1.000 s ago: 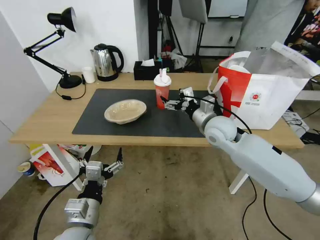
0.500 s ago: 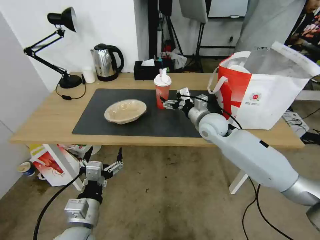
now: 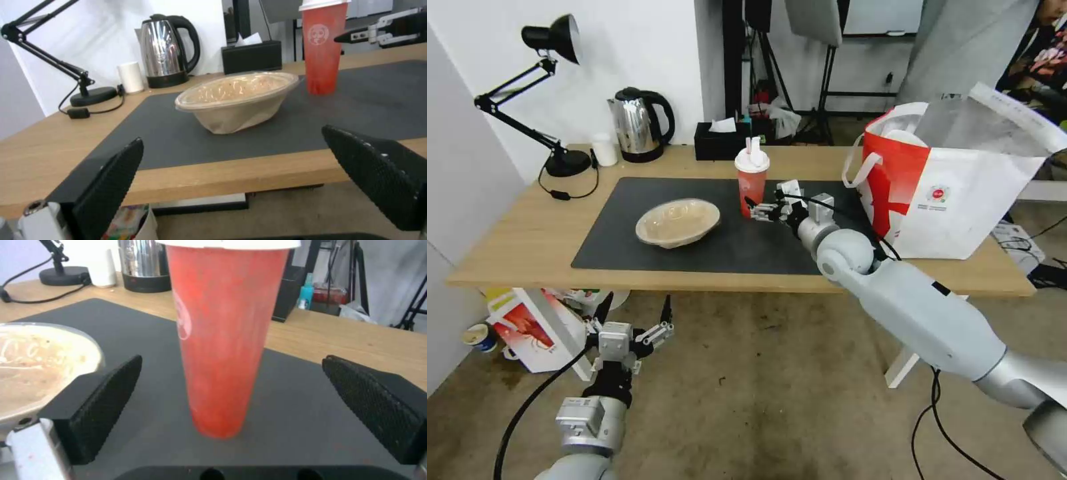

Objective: Pick up the trash from the table and place it into the takeout bag.

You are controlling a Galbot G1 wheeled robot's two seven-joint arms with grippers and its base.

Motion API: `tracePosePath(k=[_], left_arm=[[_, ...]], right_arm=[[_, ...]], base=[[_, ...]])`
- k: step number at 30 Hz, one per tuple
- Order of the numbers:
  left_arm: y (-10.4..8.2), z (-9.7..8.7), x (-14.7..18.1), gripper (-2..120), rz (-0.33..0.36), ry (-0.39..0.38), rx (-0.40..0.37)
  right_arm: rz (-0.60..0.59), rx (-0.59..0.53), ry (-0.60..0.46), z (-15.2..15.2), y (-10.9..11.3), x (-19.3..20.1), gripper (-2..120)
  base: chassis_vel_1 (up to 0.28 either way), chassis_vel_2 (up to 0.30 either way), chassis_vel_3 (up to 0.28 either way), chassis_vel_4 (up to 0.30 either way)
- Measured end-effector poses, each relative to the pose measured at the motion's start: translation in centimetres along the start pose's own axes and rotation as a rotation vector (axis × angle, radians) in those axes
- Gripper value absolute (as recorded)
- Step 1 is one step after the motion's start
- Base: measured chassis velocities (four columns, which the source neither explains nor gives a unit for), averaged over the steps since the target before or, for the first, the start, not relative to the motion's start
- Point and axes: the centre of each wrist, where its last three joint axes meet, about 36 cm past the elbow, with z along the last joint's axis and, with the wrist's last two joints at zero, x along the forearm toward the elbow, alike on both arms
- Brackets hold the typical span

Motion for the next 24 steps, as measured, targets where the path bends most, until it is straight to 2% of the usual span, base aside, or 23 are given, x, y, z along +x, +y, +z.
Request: tracePosePath(k=[24], left_arm=[[0.0, 0.0, 0.0, 100, 0.0, 0.0, 0.0]], right_arm=[[0.053, -0.006, -0.001, 0.2, -1.8, -1.1, 100]], base=[[0.0, 0.0, 0.0, 0.0]])
